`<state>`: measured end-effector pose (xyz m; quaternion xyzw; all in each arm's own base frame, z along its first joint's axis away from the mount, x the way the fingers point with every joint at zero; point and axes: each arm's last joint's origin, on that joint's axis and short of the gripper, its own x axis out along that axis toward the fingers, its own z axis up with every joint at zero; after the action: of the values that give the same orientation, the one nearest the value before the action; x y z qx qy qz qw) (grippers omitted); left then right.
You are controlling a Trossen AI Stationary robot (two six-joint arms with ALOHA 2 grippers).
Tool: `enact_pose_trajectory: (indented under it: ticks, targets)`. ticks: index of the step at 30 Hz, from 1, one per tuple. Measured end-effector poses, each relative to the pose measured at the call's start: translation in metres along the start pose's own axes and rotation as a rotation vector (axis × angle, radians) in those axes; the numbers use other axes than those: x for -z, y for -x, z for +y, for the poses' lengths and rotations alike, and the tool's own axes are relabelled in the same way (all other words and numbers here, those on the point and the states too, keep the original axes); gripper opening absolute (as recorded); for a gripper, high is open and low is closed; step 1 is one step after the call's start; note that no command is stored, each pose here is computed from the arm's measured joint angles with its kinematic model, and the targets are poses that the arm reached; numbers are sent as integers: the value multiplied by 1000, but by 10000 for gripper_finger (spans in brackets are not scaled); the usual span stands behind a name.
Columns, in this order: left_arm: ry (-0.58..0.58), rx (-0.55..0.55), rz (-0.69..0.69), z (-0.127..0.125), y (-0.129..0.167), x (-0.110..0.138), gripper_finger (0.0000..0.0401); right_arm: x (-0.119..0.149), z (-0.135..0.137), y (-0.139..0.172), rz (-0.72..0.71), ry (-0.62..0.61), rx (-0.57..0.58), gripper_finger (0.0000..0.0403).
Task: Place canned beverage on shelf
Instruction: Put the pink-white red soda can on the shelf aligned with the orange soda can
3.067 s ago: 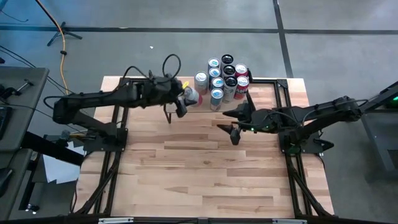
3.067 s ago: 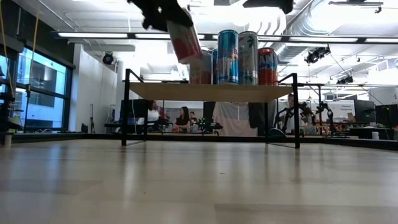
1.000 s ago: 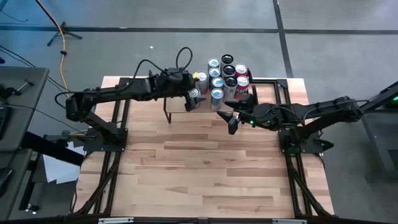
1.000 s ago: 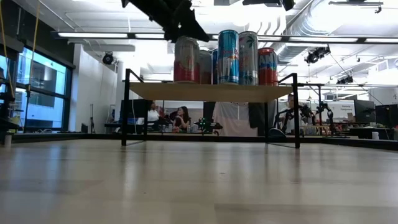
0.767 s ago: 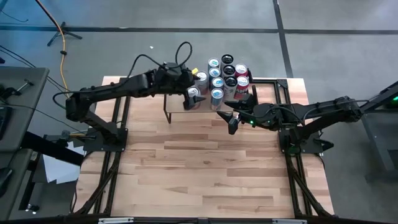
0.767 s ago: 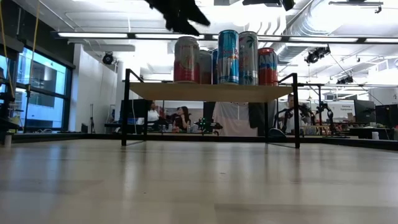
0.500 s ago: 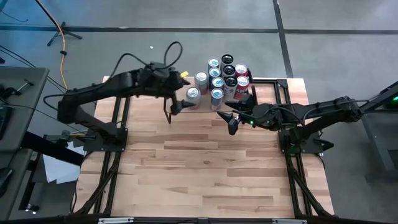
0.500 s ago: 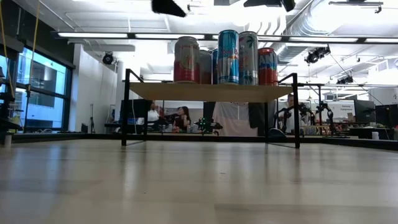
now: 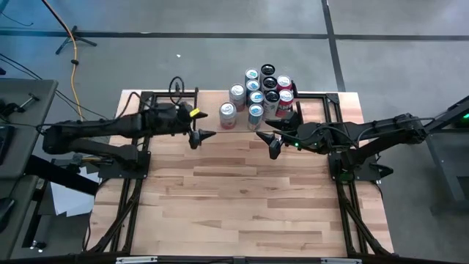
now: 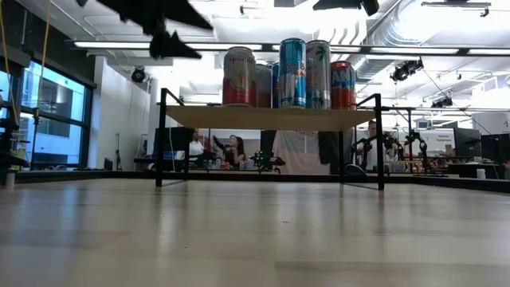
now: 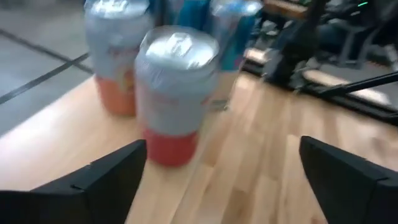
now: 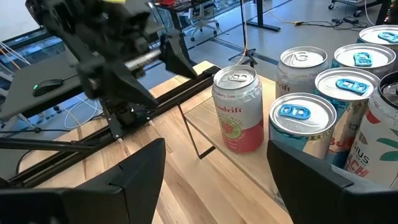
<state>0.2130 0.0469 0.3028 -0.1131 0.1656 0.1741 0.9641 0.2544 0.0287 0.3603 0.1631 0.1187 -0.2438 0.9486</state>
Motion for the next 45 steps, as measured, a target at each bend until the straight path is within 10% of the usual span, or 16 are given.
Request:
enact_pose_trajectory:
  ticks: [12,45]
  targets:
    - [-26,-152,25,5,-50,20,18,1,-2,-1,11,-23,13,266]
    - [-82,-137,42,4,-113,16,0,3,-3,-1,31,-37,24,266]
